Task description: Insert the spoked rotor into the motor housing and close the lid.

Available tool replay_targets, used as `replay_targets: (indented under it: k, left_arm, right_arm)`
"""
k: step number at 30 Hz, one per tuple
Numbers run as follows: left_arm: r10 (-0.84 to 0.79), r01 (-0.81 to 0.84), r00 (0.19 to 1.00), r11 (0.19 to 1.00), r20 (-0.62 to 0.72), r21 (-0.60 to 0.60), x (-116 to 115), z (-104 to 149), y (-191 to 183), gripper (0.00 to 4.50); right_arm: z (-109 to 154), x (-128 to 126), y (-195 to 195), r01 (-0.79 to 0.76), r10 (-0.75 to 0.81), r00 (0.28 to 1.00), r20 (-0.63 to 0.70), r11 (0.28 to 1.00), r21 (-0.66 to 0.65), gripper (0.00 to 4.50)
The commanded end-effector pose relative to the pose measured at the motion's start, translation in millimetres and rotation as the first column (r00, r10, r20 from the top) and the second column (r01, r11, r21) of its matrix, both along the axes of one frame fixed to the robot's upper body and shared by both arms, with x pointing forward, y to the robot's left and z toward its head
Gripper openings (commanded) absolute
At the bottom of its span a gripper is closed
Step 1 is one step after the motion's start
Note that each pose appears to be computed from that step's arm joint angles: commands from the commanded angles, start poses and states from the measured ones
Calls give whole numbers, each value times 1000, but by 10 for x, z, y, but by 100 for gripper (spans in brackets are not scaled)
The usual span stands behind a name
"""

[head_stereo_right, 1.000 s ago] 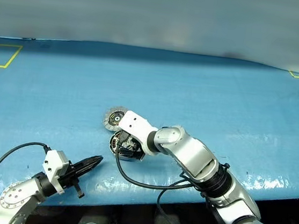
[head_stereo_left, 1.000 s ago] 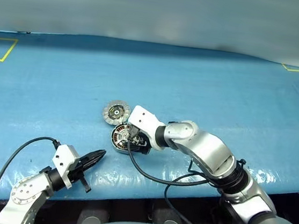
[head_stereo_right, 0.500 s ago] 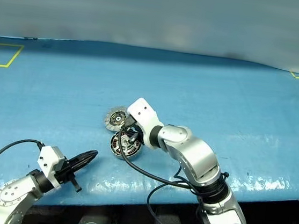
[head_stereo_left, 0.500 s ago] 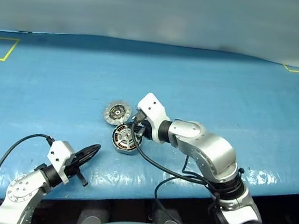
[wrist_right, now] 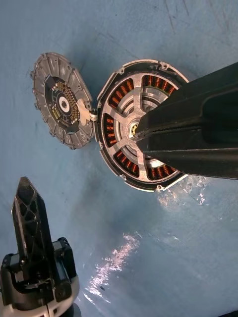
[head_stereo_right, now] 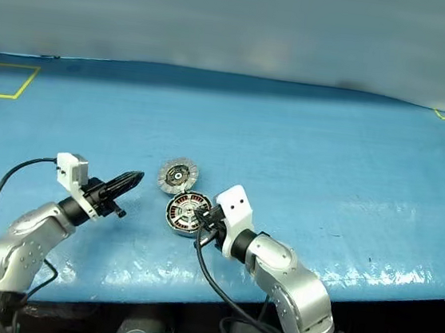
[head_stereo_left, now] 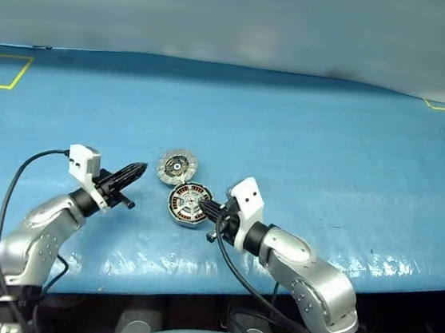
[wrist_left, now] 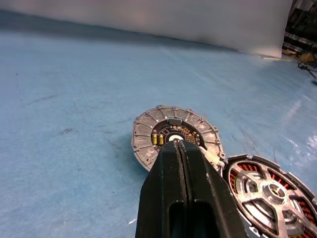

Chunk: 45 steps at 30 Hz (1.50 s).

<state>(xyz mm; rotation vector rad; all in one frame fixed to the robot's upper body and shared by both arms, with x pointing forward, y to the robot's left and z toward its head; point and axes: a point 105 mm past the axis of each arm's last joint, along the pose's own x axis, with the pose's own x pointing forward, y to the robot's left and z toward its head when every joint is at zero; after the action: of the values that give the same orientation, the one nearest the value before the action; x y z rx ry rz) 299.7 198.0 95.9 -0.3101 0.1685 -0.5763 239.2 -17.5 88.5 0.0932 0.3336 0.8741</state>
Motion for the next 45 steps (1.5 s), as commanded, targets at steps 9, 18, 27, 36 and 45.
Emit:
replay_targets:
  k: [9,18,27,36,45]
  left_arm:
    - [67,-81,986,992,-150,-94,493,-70,65,0]
    - [76,-83,963,996,-260,-19,693,-331,4,0]
    - [-60,27,959,992,-276,-120,772,-313,-191,0]
    - [-274,197,916,943,-291,-269,685,-268,-429,0]
    - [-384,279,890,885,-246,-374,635,-159,-527,0]
  right_arm:
    - [122,-93,71,1,-6,999,49,995,97,1]
    - [171,-127,153,-36,29,997,68,993,114,1]
    - [185,-142,179,-44,37,997,64,991,125,1]
    - [169,-156,163,-41,34,997,63,993,107,1]
    - [139,-166,119,-14,10,999,50,996,87,1]
